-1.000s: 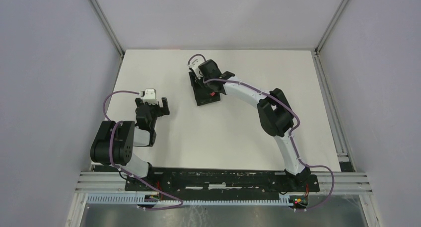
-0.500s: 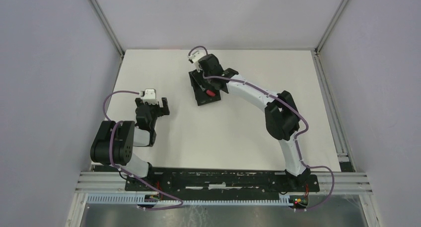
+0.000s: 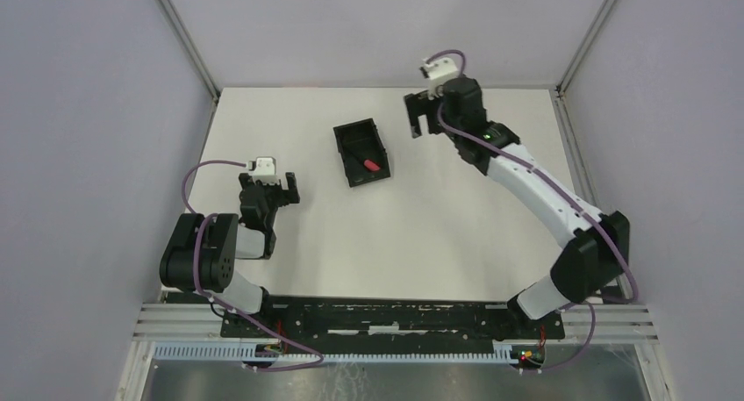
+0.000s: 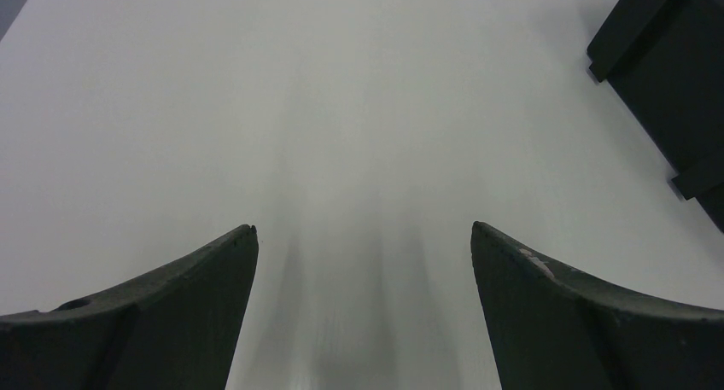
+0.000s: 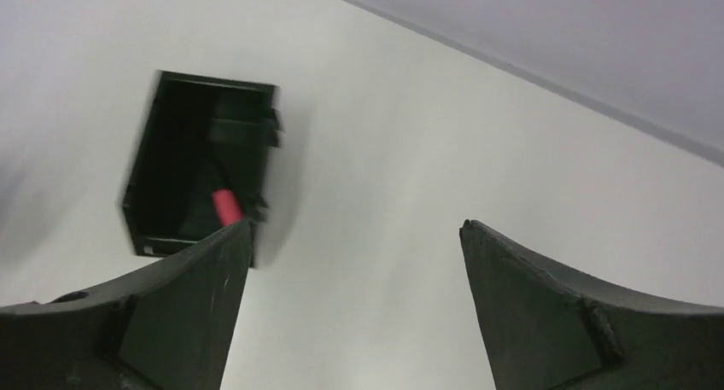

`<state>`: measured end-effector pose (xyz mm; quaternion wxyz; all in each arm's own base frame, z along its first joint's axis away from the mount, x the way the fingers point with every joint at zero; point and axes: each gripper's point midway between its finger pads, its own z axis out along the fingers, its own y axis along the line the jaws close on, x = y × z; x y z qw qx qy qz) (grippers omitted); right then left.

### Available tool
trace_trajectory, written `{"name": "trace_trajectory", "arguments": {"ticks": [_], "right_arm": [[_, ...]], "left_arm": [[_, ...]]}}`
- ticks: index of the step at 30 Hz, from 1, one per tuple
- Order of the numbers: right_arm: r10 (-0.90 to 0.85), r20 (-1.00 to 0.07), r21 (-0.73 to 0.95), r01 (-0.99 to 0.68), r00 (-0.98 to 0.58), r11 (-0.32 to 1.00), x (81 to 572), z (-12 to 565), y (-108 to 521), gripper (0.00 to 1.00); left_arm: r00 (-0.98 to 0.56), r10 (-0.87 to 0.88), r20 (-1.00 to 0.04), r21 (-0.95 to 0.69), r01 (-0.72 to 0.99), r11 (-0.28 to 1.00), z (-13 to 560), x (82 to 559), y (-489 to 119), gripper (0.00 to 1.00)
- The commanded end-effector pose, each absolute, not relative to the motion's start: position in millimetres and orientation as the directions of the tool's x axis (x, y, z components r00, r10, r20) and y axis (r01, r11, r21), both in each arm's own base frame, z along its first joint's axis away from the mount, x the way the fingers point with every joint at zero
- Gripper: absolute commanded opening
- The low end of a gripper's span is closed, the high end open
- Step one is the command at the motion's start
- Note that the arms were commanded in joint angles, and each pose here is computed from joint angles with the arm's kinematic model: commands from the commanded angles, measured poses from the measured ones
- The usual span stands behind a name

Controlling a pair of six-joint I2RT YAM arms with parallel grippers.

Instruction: Put the screwdriver in the bin

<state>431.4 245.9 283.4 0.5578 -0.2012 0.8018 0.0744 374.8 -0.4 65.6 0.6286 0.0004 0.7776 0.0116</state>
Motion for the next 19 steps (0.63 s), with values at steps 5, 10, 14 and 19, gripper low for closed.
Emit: {"name": "trace_trajectory", "arguments": {"ticks": [5, 10, 14, 19], "right_arm": [[-0.151, -0.914, -0.129, -0.084, -0.376, 0.988, 379.8, 211.9, 82.2, 0.98], [-0.154, -0.889, -0.183, 0.026, -0.432, 0.983, 333.6, 156.3, 37.9, 0.98], [-0.129, -0.883, -0.17, 0.051, -0.451, 0.984, 311.3, 122.9, 28.6, 0.98], [-0.102, -0.873, -0.162, 0.085, -0.478, 0.983, 303.5, 107.3, 23.3, 0.98]], "left_arm": [[-0.132, -0.02, -0.991, -0.016, -0.034, 0.999, 86.8, 380.2, 0.4, 1.0], [-0.131, -0.02, -0.991, -0.016, -0.034, 0.999, 87.0, 380.2, 0.4, 1.0], [-0.132, -0.02, -0.991, -0.016, -0.033, 0.999, 86.8, 380.1, 0.3, 1.0], [-0.132, -0.02, -0.991, -0.016, -0.033, 0.999, 86.8, 380.1, 0.3, 1.0]]}}
